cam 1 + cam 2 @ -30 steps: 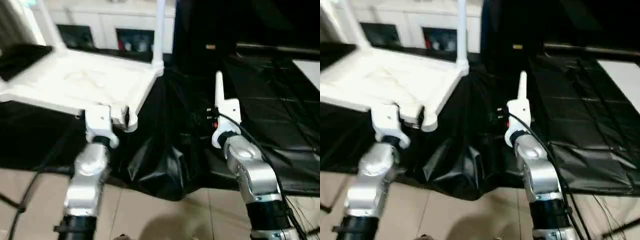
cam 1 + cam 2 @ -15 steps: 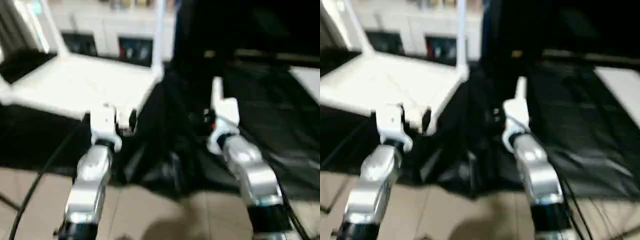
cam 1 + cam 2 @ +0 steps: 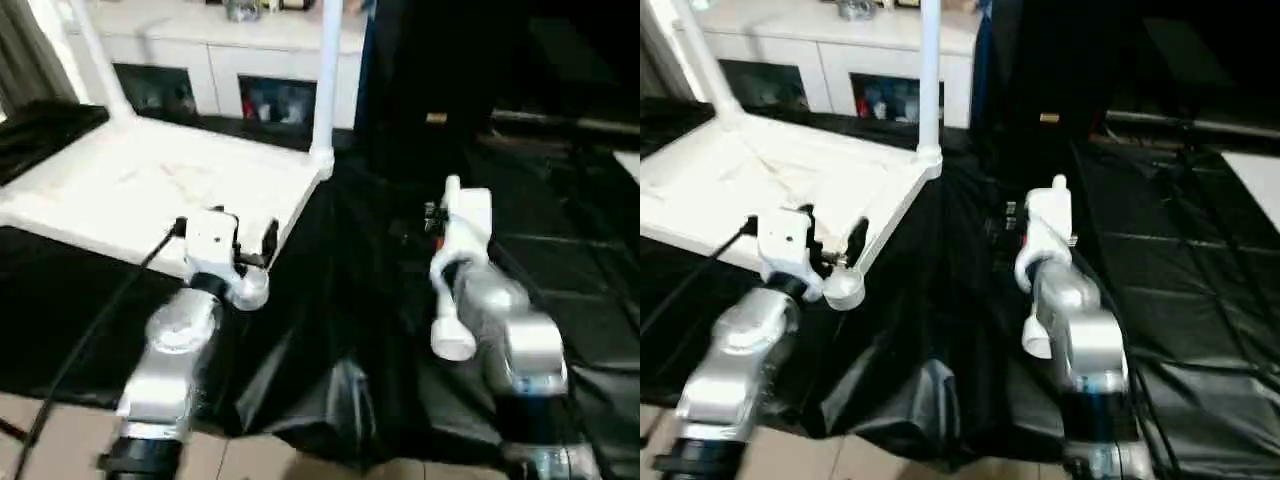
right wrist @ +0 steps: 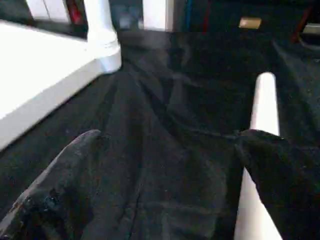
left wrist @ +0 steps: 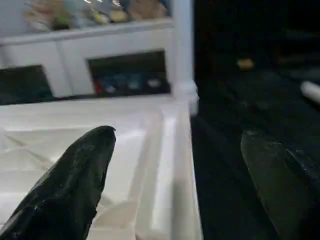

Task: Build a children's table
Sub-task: Pick table leg

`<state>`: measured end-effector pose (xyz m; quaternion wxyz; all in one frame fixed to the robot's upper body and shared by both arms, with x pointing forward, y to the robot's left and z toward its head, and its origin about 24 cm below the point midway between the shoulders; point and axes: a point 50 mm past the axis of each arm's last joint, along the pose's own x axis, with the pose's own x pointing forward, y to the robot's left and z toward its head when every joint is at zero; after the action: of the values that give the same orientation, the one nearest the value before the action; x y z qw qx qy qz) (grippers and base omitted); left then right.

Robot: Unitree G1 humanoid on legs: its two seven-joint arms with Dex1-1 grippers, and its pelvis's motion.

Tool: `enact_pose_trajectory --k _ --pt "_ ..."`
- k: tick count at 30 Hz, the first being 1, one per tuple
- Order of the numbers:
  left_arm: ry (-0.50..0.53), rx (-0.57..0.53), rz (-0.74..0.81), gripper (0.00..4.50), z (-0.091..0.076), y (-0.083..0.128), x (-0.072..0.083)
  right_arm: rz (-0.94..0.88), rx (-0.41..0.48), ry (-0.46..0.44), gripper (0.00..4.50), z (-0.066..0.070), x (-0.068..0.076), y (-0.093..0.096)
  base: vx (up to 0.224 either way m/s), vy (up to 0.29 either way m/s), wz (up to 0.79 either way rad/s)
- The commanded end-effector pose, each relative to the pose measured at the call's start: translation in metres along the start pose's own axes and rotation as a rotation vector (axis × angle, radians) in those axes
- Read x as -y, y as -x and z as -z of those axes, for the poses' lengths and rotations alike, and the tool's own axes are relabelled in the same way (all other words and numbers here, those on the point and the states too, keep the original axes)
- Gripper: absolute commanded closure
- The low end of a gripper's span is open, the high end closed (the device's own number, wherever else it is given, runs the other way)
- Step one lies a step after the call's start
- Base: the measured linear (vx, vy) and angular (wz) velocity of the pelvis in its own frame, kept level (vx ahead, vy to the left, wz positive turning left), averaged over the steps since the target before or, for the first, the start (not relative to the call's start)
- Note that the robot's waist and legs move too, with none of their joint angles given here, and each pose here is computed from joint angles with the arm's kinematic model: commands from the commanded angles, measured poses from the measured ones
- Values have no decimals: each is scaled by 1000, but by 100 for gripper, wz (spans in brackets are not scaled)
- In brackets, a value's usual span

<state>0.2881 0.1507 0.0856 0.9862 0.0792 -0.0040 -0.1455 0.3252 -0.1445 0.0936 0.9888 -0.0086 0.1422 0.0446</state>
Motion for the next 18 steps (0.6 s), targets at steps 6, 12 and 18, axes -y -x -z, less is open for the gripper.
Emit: enact_pose_trajectory --k 6,12,18 --pt "-61 -62 407 0 -4 16 23 161 -165 -9 2 -4 33 -7 11 18 3" --pt "-9 -178 728 0 -15 41 38 236 -356 22 2 -1 53 -9 0 0 0" --pt "-53 -172 781 0 -28 44 42 191 -504 -138 2 8 55 -7 0 0 0"
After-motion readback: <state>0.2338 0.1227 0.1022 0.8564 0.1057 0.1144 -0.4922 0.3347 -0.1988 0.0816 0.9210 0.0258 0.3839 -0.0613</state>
